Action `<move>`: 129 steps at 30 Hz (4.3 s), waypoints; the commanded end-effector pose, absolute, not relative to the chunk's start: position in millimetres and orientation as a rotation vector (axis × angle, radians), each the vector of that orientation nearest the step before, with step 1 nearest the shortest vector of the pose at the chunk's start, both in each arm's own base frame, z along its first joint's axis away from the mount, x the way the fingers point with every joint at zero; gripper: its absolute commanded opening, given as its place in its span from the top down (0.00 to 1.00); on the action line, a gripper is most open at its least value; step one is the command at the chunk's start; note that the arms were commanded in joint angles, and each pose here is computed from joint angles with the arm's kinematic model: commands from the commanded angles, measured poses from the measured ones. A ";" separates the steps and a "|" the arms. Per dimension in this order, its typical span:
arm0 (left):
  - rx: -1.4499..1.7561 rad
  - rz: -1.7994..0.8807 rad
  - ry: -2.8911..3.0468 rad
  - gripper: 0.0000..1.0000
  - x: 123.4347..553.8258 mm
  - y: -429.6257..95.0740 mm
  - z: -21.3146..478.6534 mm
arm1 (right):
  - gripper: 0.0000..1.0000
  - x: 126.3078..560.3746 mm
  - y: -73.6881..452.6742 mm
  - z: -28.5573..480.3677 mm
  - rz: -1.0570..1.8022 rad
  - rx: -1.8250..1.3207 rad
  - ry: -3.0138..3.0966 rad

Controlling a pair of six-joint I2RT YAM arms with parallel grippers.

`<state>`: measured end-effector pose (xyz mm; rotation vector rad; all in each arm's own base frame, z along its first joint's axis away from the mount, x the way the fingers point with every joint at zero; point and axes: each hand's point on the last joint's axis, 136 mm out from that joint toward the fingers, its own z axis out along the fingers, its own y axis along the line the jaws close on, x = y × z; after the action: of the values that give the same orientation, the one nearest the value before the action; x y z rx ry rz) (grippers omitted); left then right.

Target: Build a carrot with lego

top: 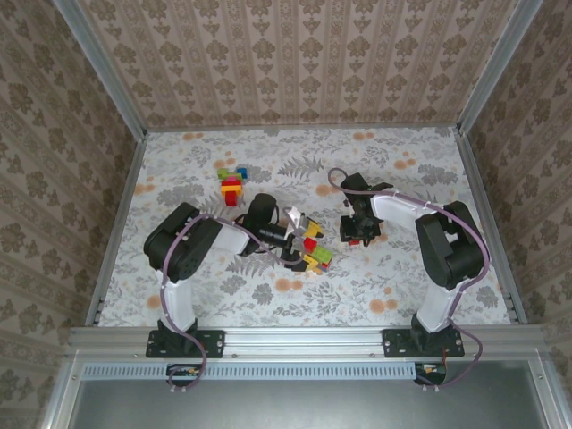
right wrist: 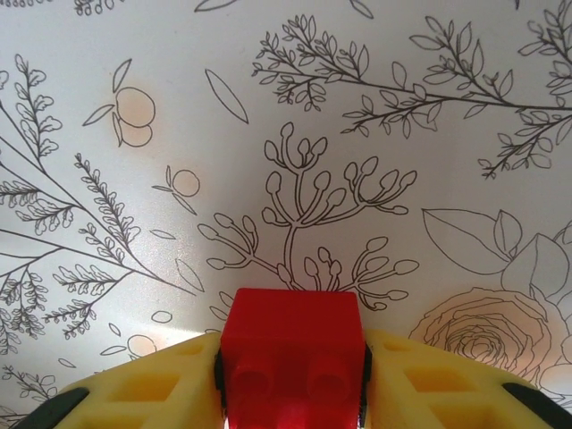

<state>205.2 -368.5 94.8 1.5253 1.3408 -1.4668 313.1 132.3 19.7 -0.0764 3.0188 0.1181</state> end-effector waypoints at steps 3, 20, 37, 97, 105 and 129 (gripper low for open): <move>1.582 -1.501 1.267 0.00 195.5 -373.0 103.0 | 0.61 311.2 127.5 26.6 0.069 -0.089 3.018; 1.623 -1.522 1.259 0.19 186.5 -374.7 106.3 | 0.63 306.4 124.4 26.7 0.060 -0.086 3.022; 1.629 -1.524 1.240 0.54 181.4 -370.7 108.6 | 0.68 305.4 125.1 27.4 0.064 -0.082 3.020; 1.424 -1.072 1.445 1.00 213.2 -356.4 60.1 | 0.77 275.1 203.3 144.8 0.182 -0.084 2.822; 1.428 -1.090 1.439 1.00 214.3 -359.5 60.8 | 0.76 274.2 205.9 150.1 0.175 -0.108 2.811; 1.430 -1.085 1.443 1.00 213.5 -358.2 61.9 | 0.76 278.4 211.9 137.1 0.148 -0.130 2.833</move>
<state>218.9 -368.7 94.0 1.4065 1.2832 -1.0565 274.5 210.6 136.1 -0.1116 2.8467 0.1761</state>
